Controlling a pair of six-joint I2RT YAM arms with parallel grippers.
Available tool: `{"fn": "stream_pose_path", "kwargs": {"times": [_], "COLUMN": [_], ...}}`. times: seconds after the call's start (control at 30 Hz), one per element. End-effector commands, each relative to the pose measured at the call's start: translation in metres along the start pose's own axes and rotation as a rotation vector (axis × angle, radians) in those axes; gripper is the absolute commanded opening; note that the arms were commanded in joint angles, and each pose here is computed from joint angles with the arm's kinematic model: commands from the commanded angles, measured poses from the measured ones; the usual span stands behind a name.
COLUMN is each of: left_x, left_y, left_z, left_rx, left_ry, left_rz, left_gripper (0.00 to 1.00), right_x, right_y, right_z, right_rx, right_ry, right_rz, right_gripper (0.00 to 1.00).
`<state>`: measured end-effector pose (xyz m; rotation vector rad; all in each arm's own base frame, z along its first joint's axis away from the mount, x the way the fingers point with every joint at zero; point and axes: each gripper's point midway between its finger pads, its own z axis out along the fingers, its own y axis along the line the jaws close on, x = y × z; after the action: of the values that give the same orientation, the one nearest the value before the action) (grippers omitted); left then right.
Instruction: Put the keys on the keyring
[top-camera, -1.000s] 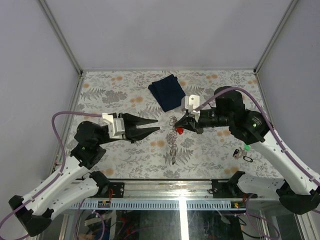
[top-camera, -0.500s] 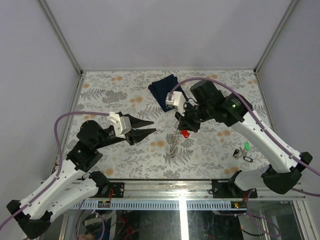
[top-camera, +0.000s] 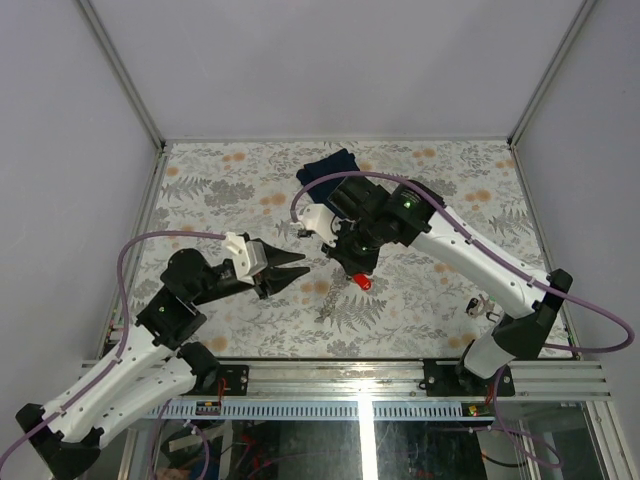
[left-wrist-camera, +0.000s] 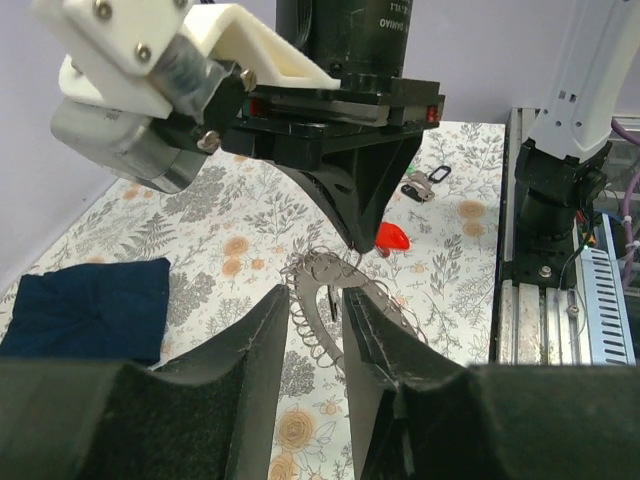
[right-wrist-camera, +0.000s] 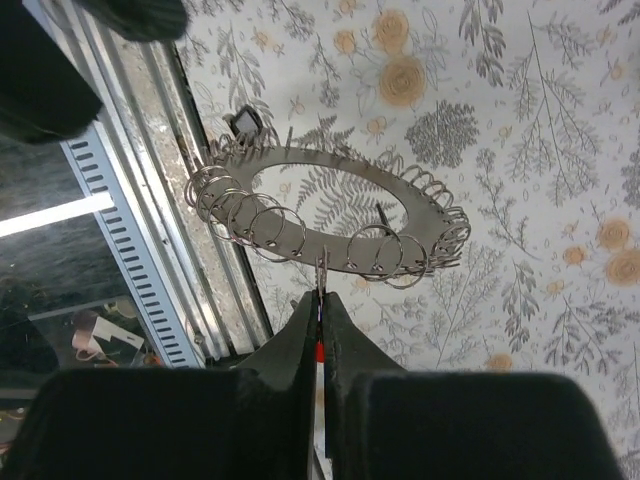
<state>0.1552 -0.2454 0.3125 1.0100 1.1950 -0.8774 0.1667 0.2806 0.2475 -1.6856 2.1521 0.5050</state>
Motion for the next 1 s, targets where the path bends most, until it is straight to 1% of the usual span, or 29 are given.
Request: {"fn": "stream_pose_path", "kwargs": {"times": [0.0, 0.13, 0.4, 0.57, 0.97], "left_x": [0.004, 0.009, 0.009, 0.01, 0.01], "left_y": [0.001, -0.007, -0.016, -0.021, -0.024], "left_z": [-0.001, 0.002, 0.017, 0.025, 0.038], "left_rx": [-0.002, 0.05, 0.157, 0.23, 0.314], "left_ry": [-0.005, -0.019, -0.026, -0.012, -0.002], "left_rz": [0.023, 0.03, 0.024, 0.027, 0.035], "left_gripper": [0.29, 0.28, 0.26, 0.24, 0.25], "right_x": [0.009, -0.006, -0.017, -0.021, -0.026], "right_y": [-0.007, 0.004, 0.016, 0.022, 0.026], "right_z": [-0.01, -0.016, -0.019, -0.02, -0.024], "right_rx": [0.066, 0.014, -0.044, -0.065, -0.077], "right_ry": [0.044, -0.034, -0.107, -0.145, -0.193], "right_rz": [0.033, 0.012, -0.041, -0.052, -0.065], "right_gripper": [0.0, 0.0, 0.0, 0.0, 0.0]}}
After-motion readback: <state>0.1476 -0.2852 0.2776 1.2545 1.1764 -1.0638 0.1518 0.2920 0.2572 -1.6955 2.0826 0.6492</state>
